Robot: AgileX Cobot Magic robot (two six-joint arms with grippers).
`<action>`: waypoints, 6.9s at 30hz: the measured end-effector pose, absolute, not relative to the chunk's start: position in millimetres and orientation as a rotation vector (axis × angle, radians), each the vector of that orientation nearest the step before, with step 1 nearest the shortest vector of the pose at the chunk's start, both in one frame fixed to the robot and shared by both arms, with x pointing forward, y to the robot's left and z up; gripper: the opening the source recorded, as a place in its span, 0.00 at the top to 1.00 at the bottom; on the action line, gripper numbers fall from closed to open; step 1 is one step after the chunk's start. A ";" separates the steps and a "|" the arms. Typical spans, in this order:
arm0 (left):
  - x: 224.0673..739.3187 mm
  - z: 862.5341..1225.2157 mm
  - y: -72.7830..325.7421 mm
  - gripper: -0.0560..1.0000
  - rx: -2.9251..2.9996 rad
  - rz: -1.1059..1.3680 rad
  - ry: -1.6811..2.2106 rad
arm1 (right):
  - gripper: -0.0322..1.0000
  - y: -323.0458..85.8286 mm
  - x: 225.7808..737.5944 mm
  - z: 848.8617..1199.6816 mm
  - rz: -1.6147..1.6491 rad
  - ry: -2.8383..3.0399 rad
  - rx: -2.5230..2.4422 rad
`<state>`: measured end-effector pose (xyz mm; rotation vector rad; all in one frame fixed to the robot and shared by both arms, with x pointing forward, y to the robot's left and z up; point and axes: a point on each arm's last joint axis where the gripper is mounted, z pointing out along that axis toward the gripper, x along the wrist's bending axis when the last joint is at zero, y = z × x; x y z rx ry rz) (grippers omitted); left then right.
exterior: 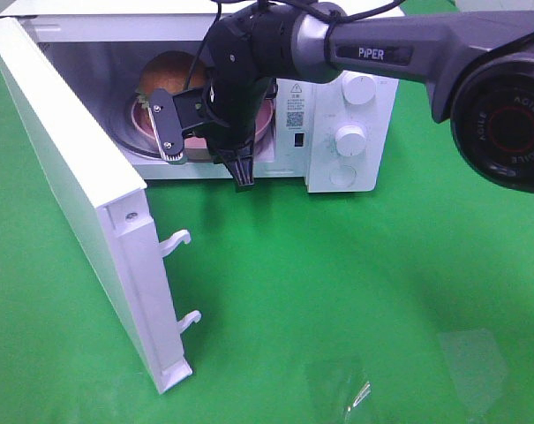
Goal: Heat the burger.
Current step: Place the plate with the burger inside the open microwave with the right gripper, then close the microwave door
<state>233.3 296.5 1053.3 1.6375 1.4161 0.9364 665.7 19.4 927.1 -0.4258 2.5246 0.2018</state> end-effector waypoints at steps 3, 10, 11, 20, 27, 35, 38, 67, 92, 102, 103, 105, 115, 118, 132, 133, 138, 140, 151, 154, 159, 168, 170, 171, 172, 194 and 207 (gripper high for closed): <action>233.3 1053.3 296.5 0.01 1.637 0.936 1.416 | 0.90 19.2 666.2 928.1 0.200 2.523 -0.427; 233.3 1053.3 296.5 0.01 1.637 0.936 1.416 | 0.90 20.9 665.0 927.6 0.201 2.523 -0.433; 233.3 1053.3 296.5 0.01 1.637 0.936 1.416 | 0.90 21.7 664.3 927.6 0.202 2.523 -0.435; 233.3 1053.3 296.5 0.01 1.637 0.936 1.416 | 0.86 32.2 658.8 928.9 0.253 2.509 -0.410; 233.3 1053.3 296.5 0.01 1.637 0.936 1.416 | 0.73 33.7 661.4 934.1 0.296 2.490 -0.316; 233.3 1053.3 296.5 0.01 1.637 0.936 1.416 | 0.55 27.9 660.0 931.2 0.280 2.562 -0.174; 233.3 1053.3 296.5 0.01 1.637 0.936 1.416 | 0.55 25.6 660.1 931.0 0.263 2.575 -0.152; 233.3 1053.3 296.5 0.01 1.637 0.936 1.416 | 0.24 -47.9 572.8 988.8 0.272 2.560 -0.146; 233.3 1053.3 296.5 0.01 1.637 0.936 1.416 | 0.24 -162.2 490.5 1023.5 0.496 2.491 0.828; 233.3 1053.3 296.5 0.01 1.637 0.936 1.416 | 0.24 -228.6 479.8 1034.9 0.428 2.374 1.431; 233.3 1053.3 296.5 0.01 1.637 0.936 1.416 | 0.24 -242.3 476.3 1040.0 0.433 2.321 1.553; 233.3 1053.3 296.5 0.01 1.637 0.936 1.416 | 0.24 -255.0 470.7 1047.3 0.439 2.257 1.647; 233.3 1053.3 296.5 0.01 1.637 0.936 1.416 | 0.24 -267.9 429.3 1082.8 0.508 2.123 1.759; 233.3 1053.3 296.5 0.01 1.637 0.936 1.416 | 0.24 -270.8 411.8 1094.8 0.570 2.077 1.737; 233.3 1053.3 296.5 0.01 1.637 0.936 1.416 | 0.24 -284.2 334.5 1099.1 0.747 1.935 1.648; 233.3 1053.3 296.5 0.01 1.637 0.936 1.416 | 0.24 -284.2 334.5 1099.1 0.747 1.935 1.648; 233.3 1053.3 296.5 0.01 1.637 0.936 1.416 | 0.24 -290.5 298.2 1091.8 0.856 1.835 1.606; 233.3 1053.3 296.5 0.01 1.637 0.936 1.416 | 0.24 -292.5 286.5 1088.5 0.900 1.793 1.600; 233.3 1053.3 296.5 0.01 1.637 0.936 1.416 | 0.24 -300.2 242.1 1064.7 1.019 1.679 1.542; 233.3 1053.3 296.5 0.01 1.637 0.936 1.416 | 0.24 -300.9 237.7 1064.0 1.037 1.660 1.528; 233.3 1053.3 296.5 0.01 1.637 0.936 1.416 | 0.24 -302.7 227.5 1063.0 1.079 1.619 1.492; 233.3 1053.3 296.5 0.01 1.637 0.936 1.416 | 0.24 -301.6 233.1 1058.6 1.096 1.603 1.476; 233.3 1053.3 296.5 0.01 1.637 0.936 1.416 | 0.24 -301.6 233.5 1058.3 1.097 1.602 1.474; 233.3 1053.3 296.5 0.01 1.637 0.936 1.416 | 0.24 -301.6 233.6 1058.6 1.099 1.600 1.472; 233.3 1053.3 296.5 0.01 1.637 0.936 1.416 | 0.24 -301.6 233.6 1058.6 1.099 1.600 1.472; 233.3 1053.3 296.5 0.01 1.637 0.936 1.416 | 0.24 -301.5 233.8 1058.4 1.099 1.600 1.472; 233.3 1053.3 296.5 0.01 1.637 0.936 1.416 | 0.24 -301.5 233.8 1058.4 1.099 1.600 1.472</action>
